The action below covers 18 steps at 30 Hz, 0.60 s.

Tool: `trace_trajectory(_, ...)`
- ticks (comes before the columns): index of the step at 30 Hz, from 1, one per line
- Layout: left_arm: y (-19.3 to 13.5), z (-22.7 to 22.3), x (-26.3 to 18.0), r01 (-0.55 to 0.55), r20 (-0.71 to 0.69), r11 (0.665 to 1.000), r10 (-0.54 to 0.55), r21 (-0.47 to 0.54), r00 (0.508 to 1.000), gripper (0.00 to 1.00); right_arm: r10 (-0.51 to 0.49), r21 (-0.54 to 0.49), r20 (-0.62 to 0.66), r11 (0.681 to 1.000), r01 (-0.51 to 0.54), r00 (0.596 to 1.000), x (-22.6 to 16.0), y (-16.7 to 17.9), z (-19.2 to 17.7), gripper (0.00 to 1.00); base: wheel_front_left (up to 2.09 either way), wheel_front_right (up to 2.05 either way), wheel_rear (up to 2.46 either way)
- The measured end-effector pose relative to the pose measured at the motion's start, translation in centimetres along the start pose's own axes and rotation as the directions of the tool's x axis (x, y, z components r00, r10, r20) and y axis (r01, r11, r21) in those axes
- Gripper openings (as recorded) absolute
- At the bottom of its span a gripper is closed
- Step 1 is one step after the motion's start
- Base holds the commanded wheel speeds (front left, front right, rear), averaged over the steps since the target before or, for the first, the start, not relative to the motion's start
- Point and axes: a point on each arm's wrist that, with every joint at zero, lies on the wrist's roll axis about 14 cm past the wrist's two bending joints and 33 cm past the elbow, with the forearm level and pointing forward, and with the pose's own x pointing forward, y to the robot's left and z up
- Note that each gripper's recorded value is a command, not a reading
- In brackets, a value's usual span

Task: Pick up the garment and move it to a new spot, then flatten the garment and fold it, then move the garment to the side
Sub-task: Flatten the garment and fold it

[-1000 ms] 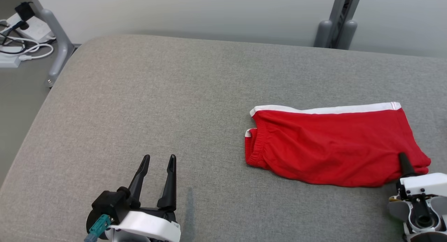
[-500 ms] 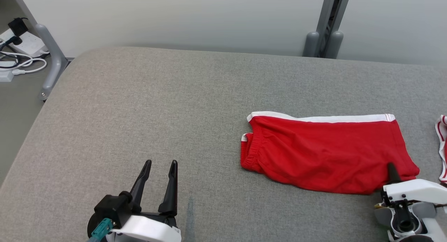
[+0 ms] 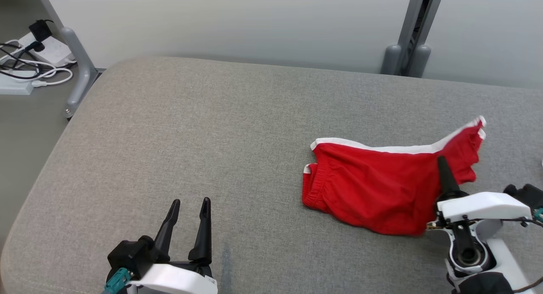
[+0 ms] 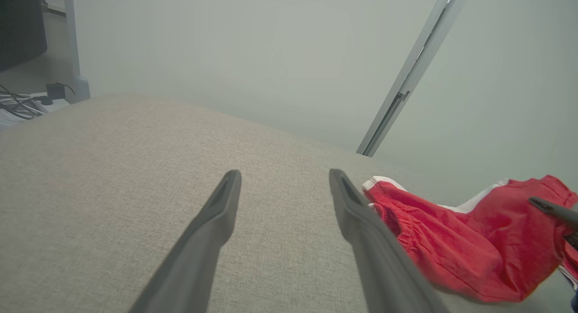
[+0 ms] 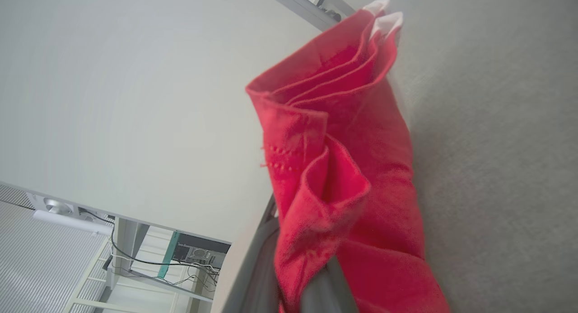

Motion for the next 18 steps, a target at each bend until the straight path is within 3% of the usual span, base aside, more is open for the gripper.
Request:
trace_trajectory(8,0.9,0.1,-0.4,-0.033,0.004,0.999,0.033,-0.006,0.999,1.00,0.191,-0.013,-0.171,0.980,-0.196,0.967,-0.4,6.0,-5.6,0.00,0.00,0.00,0.00)
trace_trajectory(18,2.0,0.5,-1.0,-0.073,0.015,0.997,0.073,-0.013,0.997,1.00,0.200,-0.058,-0.369,0.970,-0.237,0.908,-1.9,6.4,-11.8,0.00,0.00,0.00,0.00)
